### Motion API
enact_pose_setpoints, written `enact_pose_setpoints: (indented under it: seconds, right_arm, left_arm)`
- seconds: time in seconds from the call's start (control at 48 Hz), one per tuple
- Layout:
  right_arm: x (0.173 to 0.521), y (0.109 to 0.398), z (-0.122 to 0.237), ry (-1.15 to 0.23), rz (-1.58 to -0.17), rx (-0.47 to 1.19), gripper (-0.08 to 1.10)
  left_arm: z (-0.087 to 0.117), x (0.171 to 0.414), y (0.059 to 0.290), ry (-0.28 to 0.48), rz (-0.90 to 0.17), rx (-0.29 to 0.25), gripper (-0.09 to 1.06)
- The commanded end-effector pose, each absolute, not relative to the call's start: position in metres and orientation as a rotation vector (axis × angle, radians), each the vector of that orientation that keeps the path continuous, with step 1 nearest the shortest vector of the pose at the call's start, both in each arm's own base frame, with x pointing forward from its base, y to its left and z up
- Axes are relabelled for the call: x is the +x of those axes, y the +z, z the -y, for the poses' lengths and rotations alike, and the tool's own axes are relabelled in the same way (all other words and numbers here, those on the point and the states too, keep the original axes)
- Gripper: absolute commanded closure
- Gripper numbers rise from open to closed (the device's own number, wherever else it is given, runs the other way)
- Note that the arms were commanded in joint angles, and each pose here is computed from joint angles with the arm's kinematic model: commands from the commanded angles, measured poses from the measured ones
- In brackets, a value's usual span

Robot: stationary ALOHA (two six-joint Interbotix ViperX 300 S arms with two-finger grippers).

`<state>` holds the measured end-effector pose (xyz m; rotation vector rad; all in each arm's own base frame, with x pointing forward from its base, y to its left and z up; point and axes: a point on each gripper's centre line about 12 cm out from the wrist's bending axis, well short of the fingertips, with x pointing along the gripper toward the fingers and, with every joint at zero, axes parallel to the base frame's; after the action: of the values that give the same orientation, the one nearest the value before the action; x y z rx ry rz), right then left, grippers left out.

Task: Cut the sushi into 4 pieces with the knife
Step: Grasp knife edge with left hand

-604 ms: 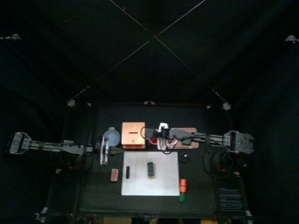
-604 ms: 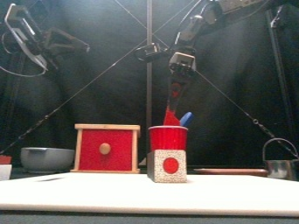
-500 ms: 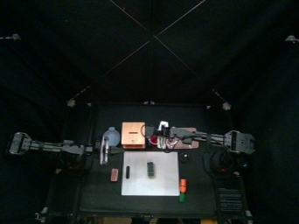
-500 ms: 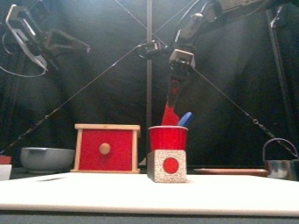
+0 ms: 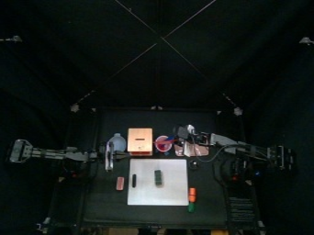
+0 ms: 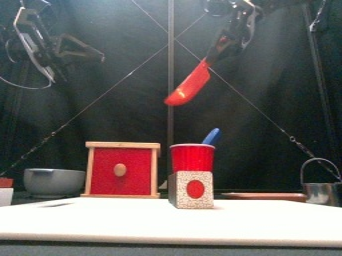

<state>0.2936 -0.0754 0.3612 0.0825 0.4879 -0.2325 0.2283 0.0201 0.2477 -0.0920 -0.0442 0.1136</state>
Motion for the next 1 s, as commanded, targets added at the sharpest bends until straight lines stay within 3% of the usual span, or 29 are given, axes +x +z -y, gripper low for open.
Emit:
enact_pose_setpoints:
  seconds: [0.021,0.229,0.333,0.688,1.0]
  right_arm:
    - [0.278,0.358,0.068,-0.228,-0.33,0.103,0.97]
    - [0.268,0.327,0.045,-0.171,-0.18,0.058,0.97]
    - [0.269,0.312,0.032,-0.122,-0.162,0.038,0.97]
    - [0.282,0.287,0.021,-0.079,-0.173,0.009,0.97]
    - [0.28,0.287,0.02,-0.072,-0.172,-0.004,0.97]
  left_arm:
    - [-0.021,0.237,0.259,0.118,0.072,-0.103,0.38]
    - [-0.018,0.261,0.253,0.1,0.017,-0.088,0.06]
    - [-0.017,0.278,0.248,0.091,-0.017,-0.072,-0.03]
    - [-0.017,0.332,0.231,0.058,-0.028,-0.005,-0.03]
    - [-0.022,0.362,0.219,0.065,-0.035,0.001,-0.03]
